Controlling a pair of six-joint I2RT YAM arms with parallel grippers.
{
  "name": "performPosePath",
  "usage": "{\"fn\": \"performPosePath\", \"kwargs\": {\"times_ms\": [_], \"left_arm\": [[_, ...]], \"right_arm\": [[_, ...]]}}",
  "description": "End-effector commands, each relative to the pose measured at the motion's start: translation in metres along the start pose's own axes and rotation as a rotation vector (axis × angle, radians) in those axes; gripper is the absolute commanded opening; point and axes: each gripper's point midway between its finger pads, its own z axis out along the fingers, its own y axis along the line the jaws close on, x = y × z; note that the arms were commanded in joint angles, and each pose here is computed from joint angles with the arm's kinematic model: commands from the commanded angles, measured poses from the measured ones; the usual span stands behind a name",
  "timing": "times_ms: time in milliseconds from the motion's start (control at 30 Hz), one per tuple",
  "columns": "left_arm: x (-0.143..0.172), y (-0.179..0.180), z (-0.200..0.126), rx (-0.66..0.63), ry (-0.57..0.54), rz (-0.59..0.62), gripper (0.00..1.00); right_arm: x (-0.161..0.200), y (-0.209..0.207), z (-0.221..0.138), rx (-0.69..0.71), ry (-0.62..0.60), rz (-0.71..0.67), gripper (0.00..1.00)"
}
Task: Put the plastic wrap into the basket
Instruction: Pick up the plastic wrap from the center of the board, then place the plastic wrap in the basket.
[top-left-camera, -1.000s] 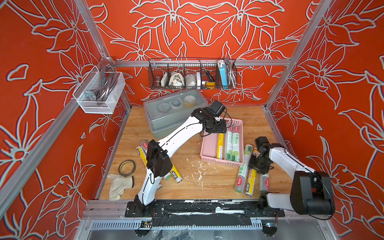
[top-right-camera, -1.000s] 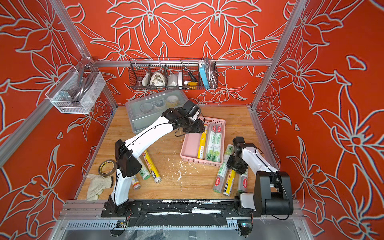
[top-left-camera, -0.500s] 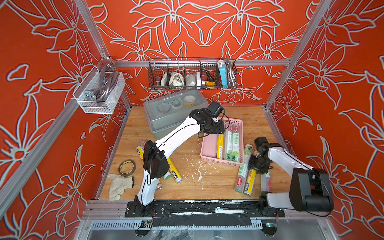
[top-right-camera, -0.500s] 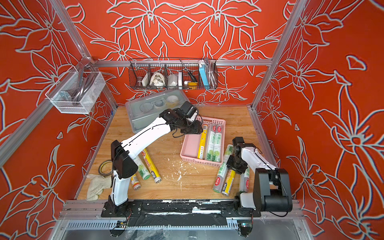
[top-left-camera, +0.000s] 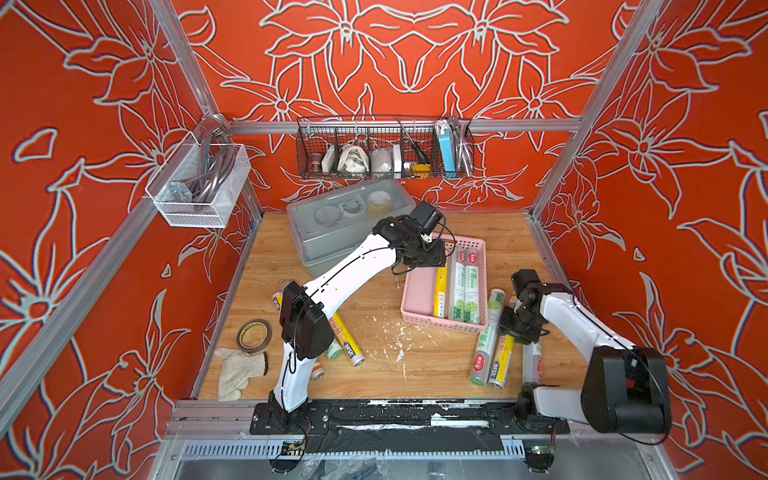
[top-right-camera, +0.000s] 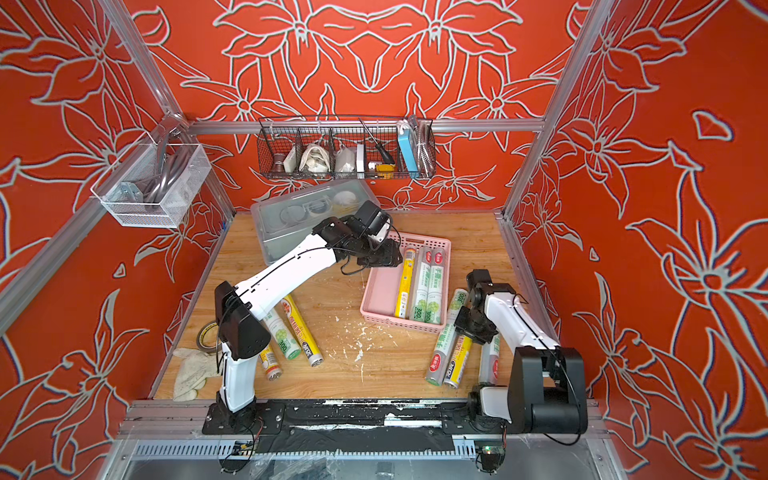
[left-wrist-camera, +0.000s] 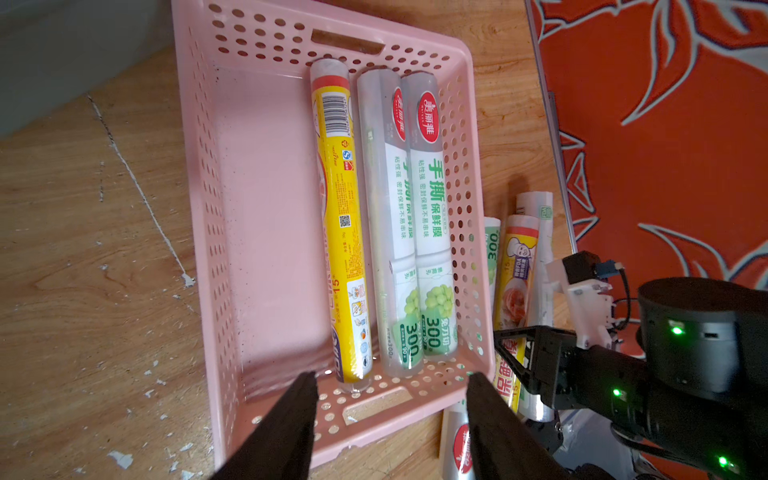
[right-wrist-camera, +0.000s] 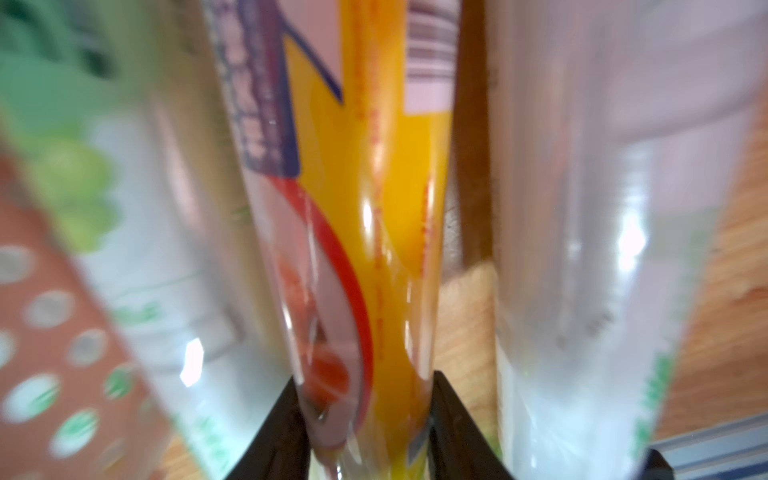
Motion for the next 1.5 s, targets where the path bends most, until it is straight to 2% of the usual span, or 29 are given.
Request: {"fn": "performPosePath", "kwargs": {"times_ms": [0, 300, 467, 600, 767, 1033, 1267, 1467], "left_arm": [[-0.008, -0.001, -0.027, 0.011, -0.05, -0.013, 0.59], [-0.005, 0.011, -0.054, -0.01, -0.085, -0.033, 0.59], [0.0, 0.028, -0.077, -0.029, -0.112, -0.057, 0.59], [0.006, 0.048, -0.101, -0.065, -0.156, -0.07, 0.59], [0.018, 0.081, -0.14, -0.097, -0.238, -0.117, 0.58], [0.03, 0.108, -0.202, -0.16, -0.383, -0.113, 0.58], [0.047, 0.126, -0.219, -0.217, -0.411, -0.105, 0.58], [0.054, 0.131, -0.22, -0.224, -0.407, -0.116, 0.59]], "right_arm": [[-0.002, -0.011, -0.029, 0.044, -0.038, -0.017, 0.28], [-0.024, 0.009, -0.11, -0.038, -0.163, -0.06, 0.23], [-0.044, 0.043, -0.15, -0.09, -0.218, -0.131, 0.22], [-0.057, 0.073, -0.164, -0.123, -0.239, -0.191, 0.22], [-0.071, 0.109, -0.164, -0.169, -0.222, -0.228, 0.21], [-0.089, 0.177, -0.142, -0.272, -0.161, -0.237, 0.21], [-0.096, 0.232, -0.115, -0.316, -0.116, -0.265, 0.21], [-0.095, 0.259, -0.094, -0.324, -0.073, -0.274, 0.21]]}}
